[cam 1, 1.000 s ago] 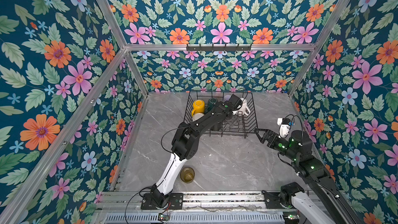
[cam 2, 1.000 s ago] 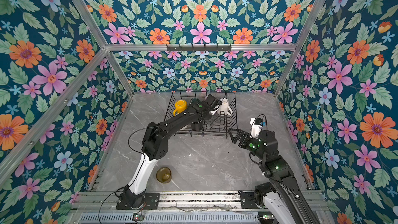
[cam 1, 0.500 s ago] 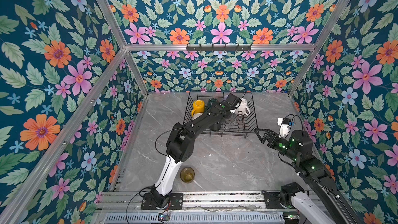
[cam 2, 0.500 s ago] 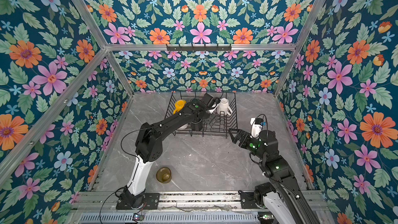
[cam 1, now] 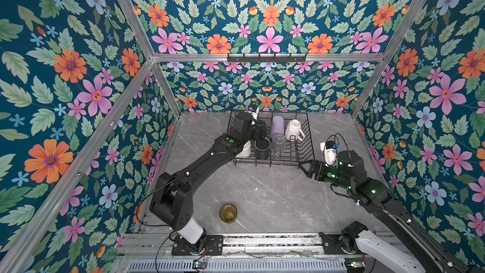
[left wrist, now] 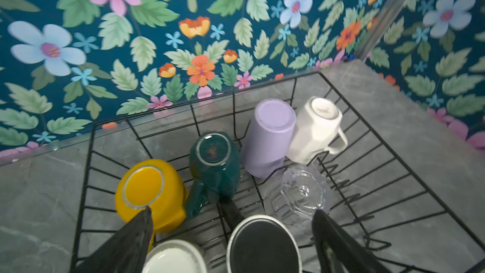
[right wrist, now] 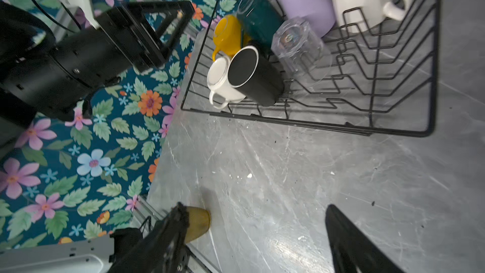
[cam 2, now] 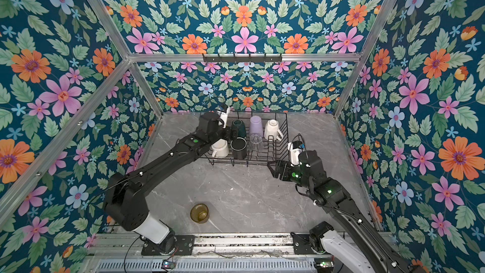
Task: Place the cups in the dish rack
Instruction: 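Open the left gripper, move it to the amber glass and grasp it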
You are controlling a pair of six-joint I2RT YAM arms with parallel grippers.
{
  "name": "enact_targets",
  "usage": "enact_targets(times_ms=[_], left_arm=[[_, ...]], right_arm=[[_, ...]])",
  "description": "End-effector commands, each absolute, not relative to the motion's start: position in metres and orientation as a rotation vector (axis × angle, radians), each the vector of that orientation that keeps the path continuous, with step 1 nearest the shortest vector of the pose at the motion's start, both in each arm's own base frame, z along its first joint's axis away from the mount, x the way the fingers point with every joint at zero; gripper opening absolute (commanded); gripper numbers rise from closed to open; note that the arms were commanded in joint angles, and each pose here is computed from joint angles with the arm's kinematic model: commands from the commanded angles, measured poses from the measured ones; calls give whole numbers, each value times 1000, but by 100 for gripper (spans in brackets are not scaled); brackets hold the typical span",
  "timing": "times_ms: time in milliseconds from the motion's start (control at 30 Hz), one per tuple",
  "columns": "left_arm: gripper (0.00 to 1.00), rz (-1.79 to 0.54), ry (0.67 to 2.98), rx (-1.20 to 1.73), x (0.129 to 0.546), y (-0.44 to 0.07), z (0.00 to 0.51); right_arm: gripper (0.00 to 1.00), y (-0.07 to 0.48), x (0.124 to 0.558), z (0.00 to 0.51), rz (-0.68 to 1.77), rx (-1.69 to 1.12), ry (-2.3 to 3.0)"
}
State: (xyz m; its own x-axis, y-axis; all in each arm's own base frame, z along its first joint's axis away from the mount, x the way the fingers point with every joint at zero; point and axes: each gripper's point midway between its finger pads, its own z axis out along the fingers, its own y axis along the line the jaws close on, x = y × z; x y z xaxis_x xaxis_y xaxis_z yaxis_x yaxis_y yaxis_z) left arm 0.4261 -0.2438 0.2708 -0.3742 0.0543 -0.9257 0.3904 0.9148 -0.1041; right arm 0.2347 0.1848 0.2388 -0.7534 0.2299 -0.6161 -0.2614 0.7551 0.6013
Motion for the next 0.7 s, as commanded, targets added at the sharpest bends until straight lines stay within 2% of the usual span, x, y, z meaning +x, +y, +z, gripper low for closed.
enact_targets(times_ms=[0,200,467,667], left_arm=[[95,-526,1832,187,426,-226,301],[94,-429,2014,135,386,-180,275],[88,-320,2327,31,278,-117,237],[79,-424,2507,-6,211,-107,216]], right_arm=[[82,188,240,228,794,-73,2283],[82,194,246,222,771,-86,2298],[83,195,255,219,730,-111,2295],[84,206,265,220,738,-144,2288]])
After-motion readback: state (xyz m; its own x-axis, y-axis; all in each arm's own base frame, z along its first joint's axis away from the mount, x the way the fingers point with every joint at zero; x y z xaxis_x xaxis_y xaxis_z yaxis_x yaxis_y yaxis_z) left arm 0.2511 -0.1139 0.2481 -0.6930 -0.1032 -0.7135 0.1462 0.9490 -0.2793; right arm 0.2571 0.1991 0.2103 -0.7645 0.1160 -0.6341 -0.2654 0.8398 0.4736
